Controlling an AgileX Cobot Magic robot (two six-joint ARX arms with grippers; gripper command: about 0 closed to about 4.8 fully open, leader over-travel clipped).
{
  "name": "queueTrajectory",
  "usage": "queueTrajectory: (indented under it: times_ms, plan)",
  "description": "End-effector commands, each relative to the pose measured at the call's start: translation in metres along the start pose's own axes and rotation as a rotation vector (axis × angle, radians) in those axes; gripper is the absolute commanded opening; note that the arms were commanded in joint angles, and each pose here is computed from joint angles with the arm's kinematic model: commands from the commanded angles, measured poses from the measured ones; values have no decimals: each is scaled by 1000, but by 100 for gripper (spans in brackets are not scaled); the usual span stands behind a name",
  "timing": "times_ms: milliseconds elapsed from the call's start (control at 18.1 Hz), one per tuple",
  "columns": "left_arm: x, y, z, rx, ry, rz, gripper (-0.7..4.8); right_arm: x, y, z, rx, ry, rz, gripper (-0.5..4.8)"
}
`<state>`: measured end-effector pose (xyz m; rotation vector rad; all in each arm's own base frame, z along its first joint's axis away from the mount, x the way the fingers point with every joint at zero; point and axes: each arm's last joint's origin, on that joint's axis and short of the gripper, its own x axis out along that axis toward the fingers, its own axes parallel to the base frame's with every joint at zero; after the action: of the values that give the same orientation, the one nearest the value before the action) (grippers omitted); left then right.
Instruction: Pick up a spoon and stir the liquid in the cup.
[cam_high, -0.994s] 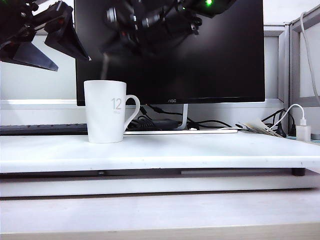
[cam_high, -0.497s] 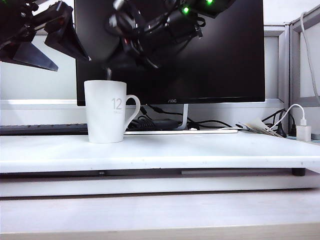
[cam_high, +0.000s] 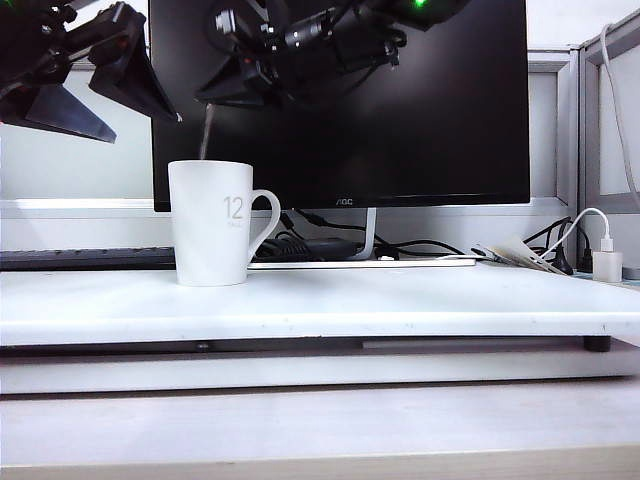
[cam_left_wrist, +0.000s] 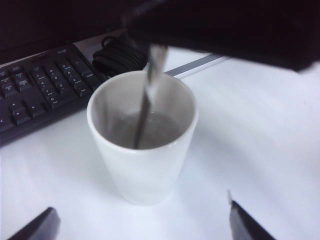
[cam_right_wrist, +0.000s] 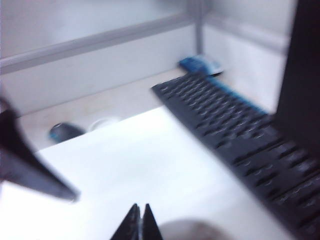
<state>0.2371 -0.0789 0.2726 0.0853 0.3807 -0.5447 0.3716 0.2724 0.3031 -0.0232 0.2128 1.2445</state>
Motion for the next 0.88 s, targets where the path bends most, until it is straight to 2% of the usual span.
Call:
queueTrajectory:
  times_ms: [55, 276, 387, 442, 608, 718, 884]
  plan:
    - [-1, 0, 3, 8, -19, 2, 479, -6, 4, 0, 0, 75, -40, -6]
    - [-1, 0, 3, 8, -19, 1, 479, -9, 1, -1, -30, 133, -205, -6]
    - [-1, 0, 3, 8, -19, 1, 479, -9, 0, 2, -49, 106, -225, -6]
    - [-1, 0, 3, 8, -19, 1, 479, -9, 0, 6, -75, 61, -218, -6]
    - [-1, 0, 3, 8, -19, 1, 479, -8, 4, 13, -107, -2, -91, -6]
    - [-1, 0, 3, 8, -19, 1, 479, -8, 6, 10, -90, 17, -25, -6]
    - [-1, 0, 3, 8, -19, 1, 479, -9, 7, 0, -22, 110, -20, -6]
